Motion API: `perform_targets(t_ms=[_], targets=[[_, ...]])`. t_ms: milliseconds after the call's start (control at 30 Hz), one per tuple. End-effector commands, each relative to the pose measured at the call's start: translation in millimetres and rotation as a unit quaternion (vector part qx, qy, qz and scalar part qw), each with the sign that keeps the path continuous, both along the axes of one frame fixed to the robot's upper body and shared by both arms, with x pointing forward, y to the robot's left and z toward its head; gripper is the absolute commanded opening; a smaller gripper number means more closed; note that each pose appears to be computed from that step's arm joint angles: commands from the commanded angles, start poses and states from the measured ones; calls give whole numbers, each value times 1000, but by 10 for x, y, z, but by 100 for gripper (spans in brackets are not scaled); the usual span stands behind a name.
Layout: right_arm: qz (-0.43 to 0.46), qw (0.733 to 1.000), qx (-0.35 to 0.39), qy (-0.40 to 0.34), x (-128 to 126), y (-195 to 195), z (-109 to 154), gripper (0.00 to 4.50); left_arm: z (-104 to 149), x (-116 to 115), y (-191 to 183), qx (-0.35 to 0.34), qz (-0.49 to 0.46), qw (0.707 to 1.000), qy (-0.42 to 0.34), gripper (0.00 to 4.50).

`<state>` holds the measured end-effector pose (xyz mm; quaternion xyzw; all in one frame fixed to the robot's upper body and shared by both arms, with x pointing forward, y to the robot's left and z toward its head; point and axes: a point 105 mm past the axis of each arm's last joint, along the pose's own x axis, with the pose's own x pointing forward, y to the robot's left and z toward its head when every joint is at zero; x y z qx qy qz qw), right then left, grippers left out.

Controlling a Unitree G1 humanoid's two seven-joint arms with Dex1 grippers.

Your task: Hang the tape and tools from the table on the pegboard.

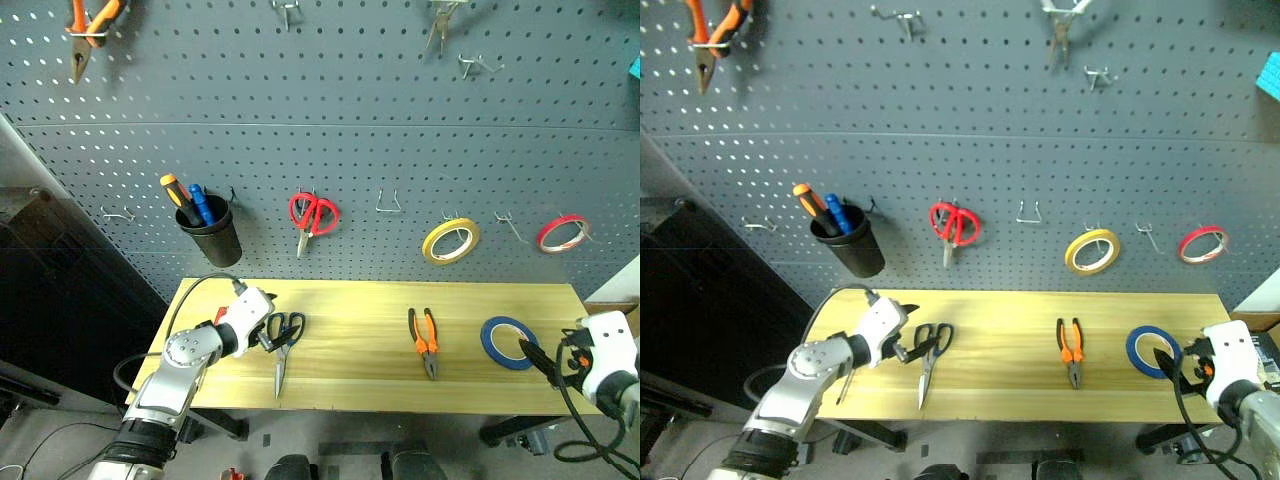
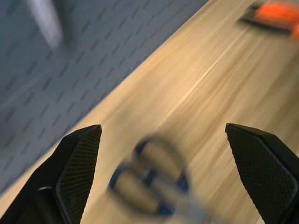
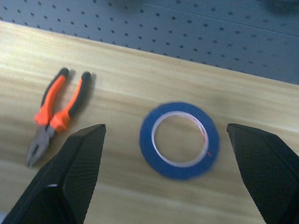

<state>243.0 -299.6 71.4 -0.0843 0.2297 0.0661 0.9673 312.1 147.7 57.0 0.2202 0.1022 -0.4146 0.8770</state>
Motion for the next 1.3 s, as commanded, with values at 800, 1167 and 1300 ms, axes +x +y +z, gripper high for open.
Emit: perform_targets(t_ms=[800, 1167, 1300], targets=[[39, 976, 14, 212, 687, -64, -927, 297, 811, -257, -746, 2, -227, 973, -30, 450], [12, 981, 14, 191, 570, -178, -799, 68, 852, -350, -922, -28, -287, 957, -22, 450], [-1, 992, 1, 126, 509, -248, -426, 68, 857, -353, -967, -33, -298, 954, -23, 450]])
